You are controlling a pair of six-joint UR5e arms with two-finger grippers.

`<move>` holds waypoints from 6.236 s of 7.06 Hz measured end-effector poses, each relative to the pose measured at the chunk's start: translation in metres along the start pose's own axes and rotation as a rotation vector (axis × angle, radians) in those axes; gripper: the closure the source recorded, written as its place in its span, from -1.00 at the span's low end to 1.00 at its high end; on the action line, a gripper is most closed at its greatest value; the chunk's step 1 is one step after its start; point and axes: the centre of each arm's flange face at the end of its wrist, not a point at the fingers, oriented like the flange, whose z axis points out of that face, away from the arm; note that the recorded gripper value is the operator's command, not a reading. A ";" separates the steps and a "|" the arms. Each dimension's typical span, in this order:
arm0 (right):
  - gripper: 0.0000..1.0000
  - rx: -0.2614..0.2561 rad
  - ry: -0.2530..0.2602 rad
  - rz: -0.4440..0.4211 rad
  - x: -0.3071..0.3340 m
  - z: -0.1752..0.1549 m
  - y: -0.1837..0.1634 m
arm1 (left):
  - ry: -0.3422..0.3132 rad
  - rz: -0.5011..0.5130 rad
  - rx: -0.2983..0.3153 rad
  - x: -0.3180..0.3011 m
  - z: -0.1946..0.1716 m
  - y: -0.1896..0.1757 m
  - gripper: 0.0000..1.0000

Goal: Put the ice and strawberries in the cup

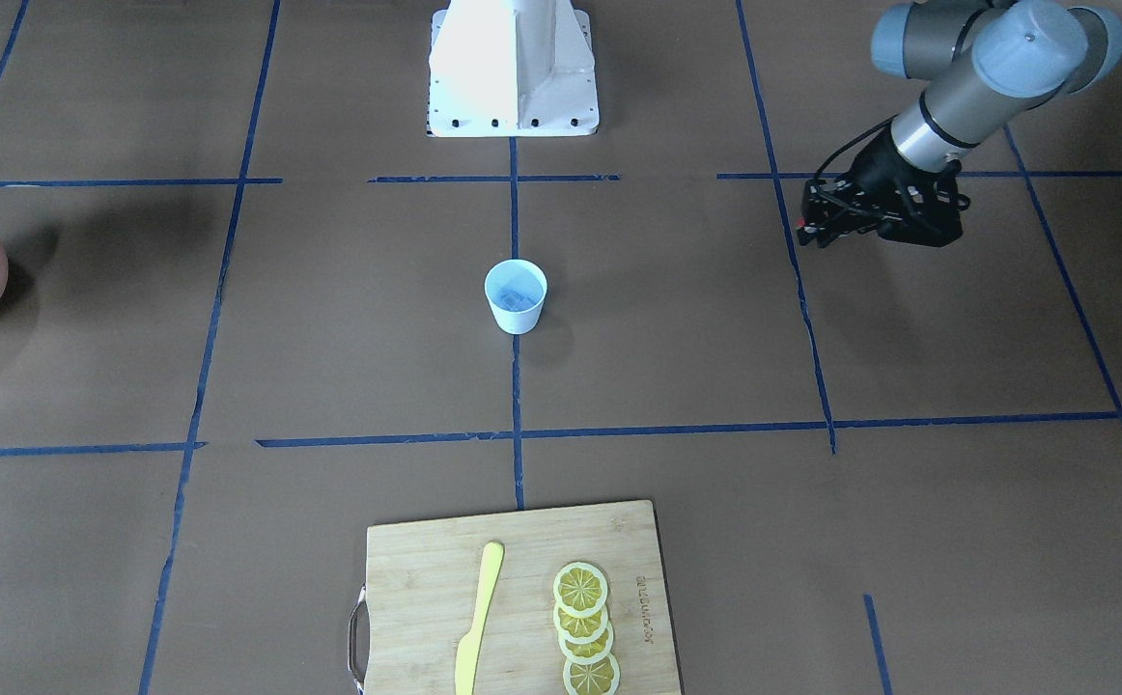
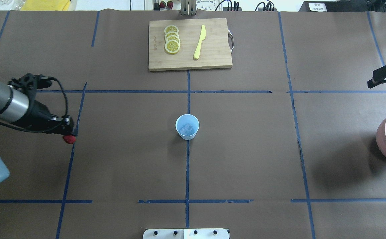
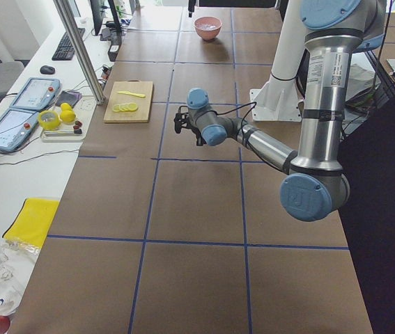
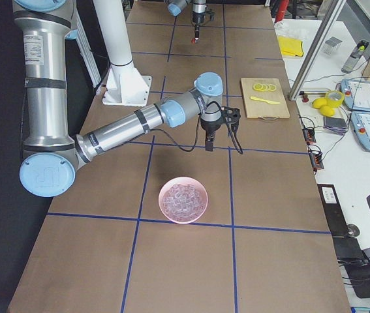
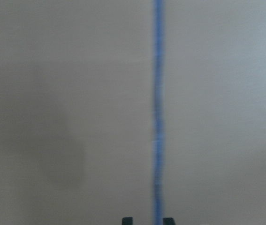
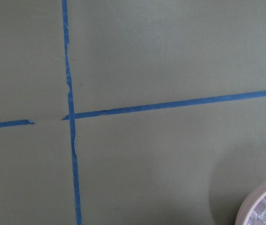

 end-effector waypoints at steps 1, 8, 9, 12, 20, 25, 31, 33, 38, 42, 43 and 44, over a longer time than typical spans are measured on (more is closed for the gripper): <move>-0.98 -0.001 0.000 0.000 0.000 0.000 0.000 | 0.021 -0.019 -0.011 0.074 0.015 0.001 1.00; -0.98 0.004 -0.006 0.000 -0.006 -0.002 -0.003 | 0.000 -0.052 0.083 0.296 0.085 -0.036 0.51; -0.98 0.005 -0.007 0.000 -0.006 -0.002 -0.003 | 0.000 -0.052 0.083 0.297 0.086 -0.036 0.34; -0.98 0.005 -0.007 -0.001 -0.007 -0.002 -0.003 | 0.001 -0.050 0.084 0.298 0.086 -0.035 -0.11; -0.98 0.005 -0.008 -0.001 -0.006 -0.002 -0.003 | -0.001 -0.049 0.125 0.291 0.078 -0.036 -1.00; -0.98 -0.002 0.011 -0.013 0.016 0.002 -0.005 | -0.096 0.185 0.173 0.090 -0.018 -0.064 -1.00; -0.98 -0.048 0.040 -0.128 0.214 0.006 -0.030 | -0.287 0.420 0.036 -0.320 -0.202 -0.124 -1.00; -0.98 -0.102 0.082 -0.171 0.259 0.012 -0.028 | -0.287 0.318 -0.038 -0.381 -0.226 -0.107 -1.00; -0.98 -0.127 0.092 -0.182 0.260 0.013 -0.034 | -0.258 0.166 -0.070 -0.388 -0.231 -0.082 -1.00; -0.98 -0.120 0.091 -0.178 0.256 0.011 -0.041 | -0.259 0.180 -0.062 -0.394 -0.228 -0.076 -1.00; -0.98 -0.119 0.090 -0.176 0.256 0.011 -0.041 | -0.260 0.190 -0.055 -0.394 -0.228 -0.076 -1.00; -0.98 -0.117 0.087 -0.176 0.255 0.011 -0.041 | -0.261 0.197 -0.051 -0.393 -0.228 -0.076 -1.00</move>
